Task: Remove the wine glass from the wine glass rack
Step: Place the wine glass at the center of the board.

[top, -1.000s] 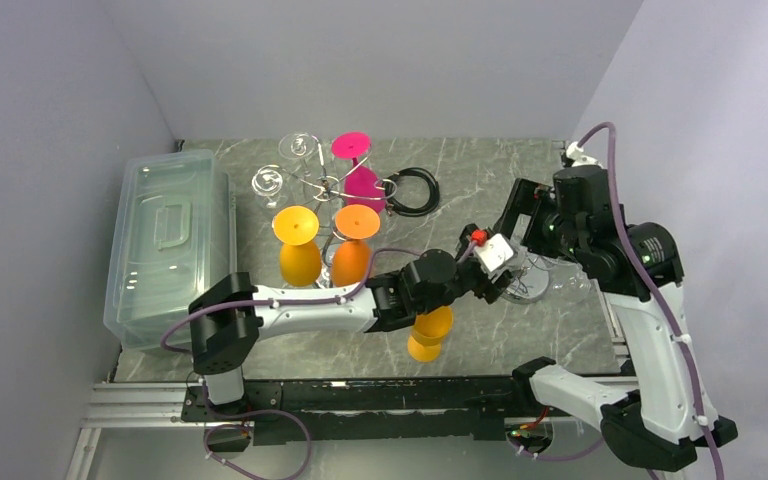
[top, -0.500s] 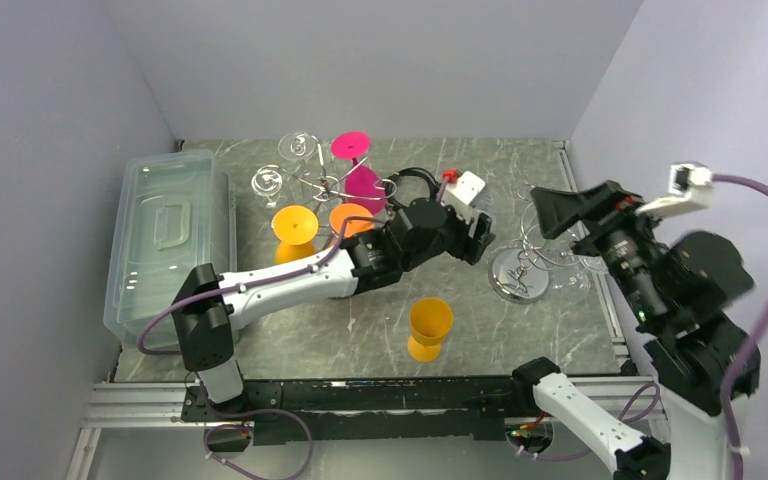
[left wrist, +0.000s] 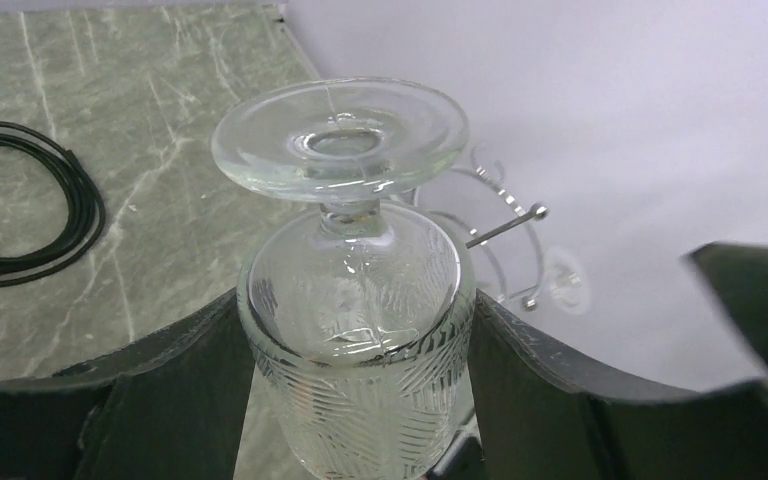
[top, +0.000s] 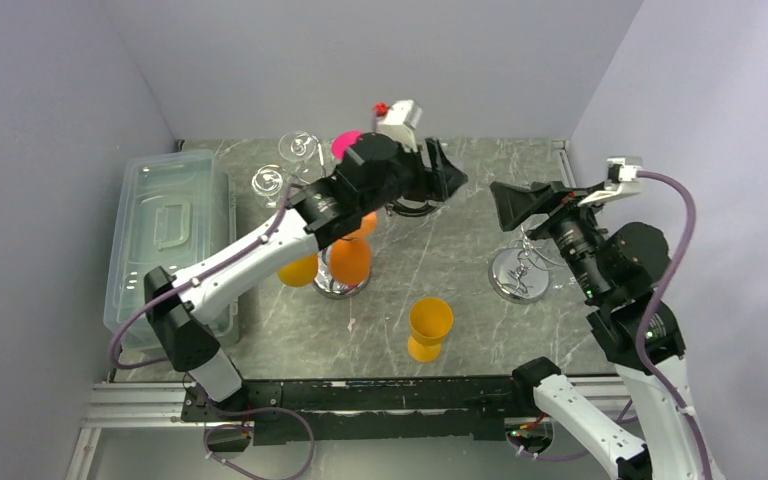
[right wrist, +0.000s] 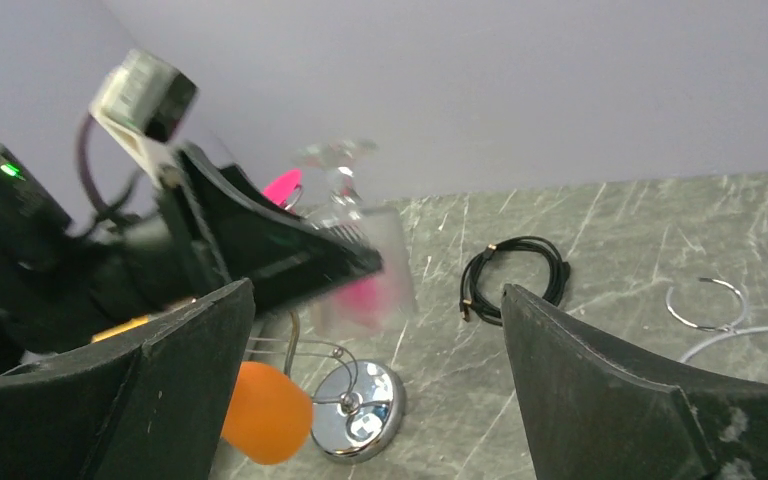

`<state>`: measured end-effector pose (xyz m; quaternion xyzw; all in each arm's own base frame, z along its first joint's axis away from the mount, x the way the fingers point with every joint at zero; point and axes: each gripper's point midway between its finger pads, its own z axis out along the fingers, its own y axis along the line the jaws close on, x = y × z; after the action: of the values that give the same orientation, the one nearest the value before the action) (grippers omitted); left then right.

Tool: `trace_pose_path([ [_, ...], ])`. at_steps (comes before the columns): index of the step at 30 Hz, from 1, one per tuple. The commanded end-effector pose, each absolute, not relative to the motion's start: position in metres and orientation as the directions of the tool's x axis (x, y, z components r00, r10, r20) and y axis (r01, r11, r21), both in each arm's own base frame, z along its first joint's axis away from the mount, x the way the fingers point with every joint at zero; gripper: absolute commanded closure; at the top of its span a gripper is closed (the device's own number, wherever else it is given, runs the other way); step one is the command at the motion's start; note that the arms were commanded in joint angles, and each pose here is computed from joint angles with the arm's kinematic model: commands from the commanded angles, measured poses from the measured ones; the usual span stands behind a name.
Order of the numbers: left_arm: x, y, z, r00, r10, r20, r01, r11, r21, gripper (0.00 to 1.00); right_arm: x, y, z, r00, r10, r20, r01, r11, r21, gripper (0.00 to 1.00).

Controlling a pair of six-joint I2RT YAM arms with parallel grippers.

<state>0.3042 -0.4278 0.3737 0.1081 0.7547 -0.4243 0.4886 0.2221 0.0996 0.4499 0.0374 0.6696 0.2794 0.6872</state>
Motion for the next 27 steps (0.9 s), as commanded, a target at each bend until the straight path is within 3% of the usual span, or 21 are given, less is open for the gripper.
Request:
trace_pose_path([
  [1, 0.294, -0.392, 0.474, -0.533, -0.513, -0.673, 0.546, 0.399, -0.737, 0.58, 0.221, 0.114, 0.481, 0.092, 0.448, -0.889, -0.473, 0.805, 0.357, 0.06],
  [9, 0.308, -0.368, 0.499, -0.618, -0.639, -0.459, 0.429, 0.215, -0.877, 0.56, 0.232, 0.138, 0.47, 0.128, 0.443, -0.888, -0.577, 0.761, 0.296, 0.12],
  [11, 0.31, -0.367, 0.503, -0.634, -0.649, -0.421, 0.414, 0.175, -0.893, 0.56, 0.239, 0.145, 0.467, 0.121, 0.446, -0.887, -0.594, 0.748, 0.295, 0.19],
  [20, 0.303, -0.368, 0.521, -0.662, -0.661, -0.352, 0.414, 0.069, -0.908, 0.56, 0.264, 0.162, 0.462, 0.103, 0.461, -0.881, -0.617, 0.725, 0.307, 0.37],
  [27, 0.302, -0.37, 0.522, -0.675, -0.655, -0.34, 0.411, 0.049, -0.91, 0.57, 0.277, 0.173, 0.466, 0.098, 0.459, -0.883, -0.632, 0.714, 0.301, 0.43],
])
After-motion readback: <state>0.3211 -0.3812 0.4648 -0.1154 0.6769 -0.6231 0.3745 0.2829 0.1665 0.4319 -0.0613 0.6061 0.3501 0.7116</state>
